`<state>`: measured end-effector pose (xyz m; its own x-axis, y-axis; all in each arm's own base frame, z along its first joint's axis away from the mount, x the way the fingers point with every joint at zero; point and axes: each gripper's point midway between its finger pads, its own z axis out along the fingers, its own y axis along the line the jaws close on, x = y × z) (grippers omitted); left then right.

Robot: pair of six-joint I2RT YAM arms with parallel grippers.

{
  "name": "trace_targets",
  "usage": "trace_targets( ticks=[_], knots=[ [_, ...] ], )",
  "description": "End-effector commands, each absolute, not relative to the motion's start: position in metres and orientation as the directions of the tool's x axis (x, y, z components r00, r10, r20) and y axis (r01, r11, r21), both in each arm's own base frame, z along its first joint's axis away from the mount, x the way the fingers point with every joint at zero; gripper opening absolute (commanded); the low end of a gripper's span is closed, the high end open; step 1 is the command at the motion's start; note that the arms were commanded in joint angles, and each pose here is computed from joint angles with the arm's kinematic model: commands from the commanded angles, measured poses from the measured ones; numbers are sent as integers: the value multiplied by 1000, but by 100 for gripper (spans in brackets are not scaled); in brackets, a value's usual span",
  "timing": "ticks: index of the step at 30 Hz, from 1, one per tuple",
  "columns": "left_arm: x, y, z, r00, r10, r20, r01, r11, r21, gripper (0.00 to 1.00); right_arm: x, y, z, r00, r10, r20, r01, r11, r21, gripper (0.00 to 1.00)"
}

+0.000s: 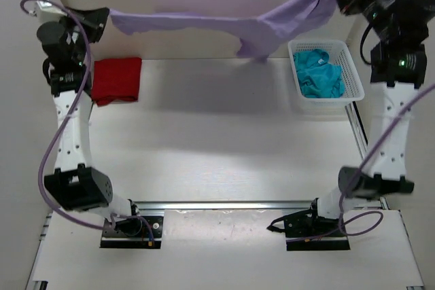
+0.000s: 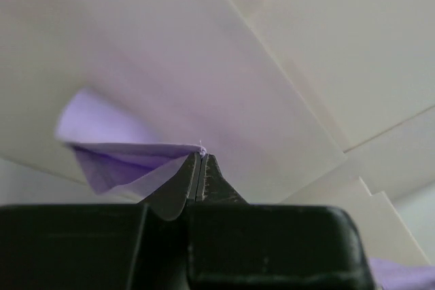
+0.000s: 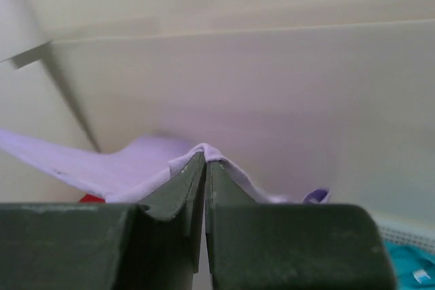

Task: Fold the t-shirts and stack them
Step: Flatten out the tshirt

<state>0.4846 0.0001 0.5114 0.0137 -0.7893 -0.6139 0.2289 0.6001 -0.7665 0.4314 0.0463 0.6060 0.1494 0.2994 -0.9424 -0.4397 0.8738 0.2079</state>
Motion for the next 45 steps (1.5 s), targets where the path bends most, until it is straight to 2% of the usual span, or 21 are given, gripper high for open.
trace_targets(
  ticks=[1, 6, 7, 9, 10, 11, 12, 15, 19, 24, 28, 35, 38, 45],
  knots=[
    [470, 13, 466, 8, -794, -608, 181, 599, -780, 0, 437, 68, 532, -15, 257, -966, -432, 870, 238, 0],
    [439, 20, 336, -66, -795, -603, -8, 605, -796, 0, 394, 76, 363, -245, 315, -917, -326, 864, 384, 0],
    [430, 19, 304, -96, -794, -600, -54, 606, -794, 0, 383, 78, 349, -248, 314, -916, -311, 870, 382, 0],
    [414, 17, 256, -133, -805, -579, -117, 592, -797, 0, 360, 89, 261, -403, 344, -848, -245, 852, 462, 0],
    [403, 18, 221, -160, -813, -559, -174, 581, -795, 0, 351, 87, 252, -396, 359, -845, -233, 851, 470, 0],
    [398, 20, 207, -166, -818, -550, -199, 575, -794, 0, 336, 88, 202, -491, 389, -779, -164, 837, 522, 0],
    [387, 19, 182, -197, -822, -534, -231, 568, -790, 0, 321, 92, 176, -524, 400, -752, -147, 827, 542, 0],
    [359, 27, 125, -253, -835, -488, -344, 549, -762, 0, 283, 93, 112, -621, 416, -664, -45, 827, 561, 0],
    [333, 24, 95, -319, -828, -461, -401, 559, -726, 0, 228, 100, 62, -716, 446, -536, 45, 797, 603, 0],
    [301, 20, 90, -405, -800, -442, -431, 594, -680, 0, 184, 115, 63, -741, 485, -464, 68, 742, 667, 0],
    [284, 4, 95, -468, -736, -488, -387, 668, -636, 0, 161, 132, 98, -710, 516, -480, 10, 688, 725, 0],
    [292, 3, 137, -457, -677, -577, -330, 731, -597, 0, 127, 102, 146, -623, 575, -529, 84, 722, 687, 0],
    [292, 7, 142, -442, -675, -590, -334, 735, -590, 0, 112, 101, 150, -654, 557, -512, 80, 724, 685, 0],
    [285, 11, 119, -449, -675, -585, -372, 737, -564, 0, 104, 99, 135, -679, 563, -471, 141, 730, 669, 0]
  ],
)
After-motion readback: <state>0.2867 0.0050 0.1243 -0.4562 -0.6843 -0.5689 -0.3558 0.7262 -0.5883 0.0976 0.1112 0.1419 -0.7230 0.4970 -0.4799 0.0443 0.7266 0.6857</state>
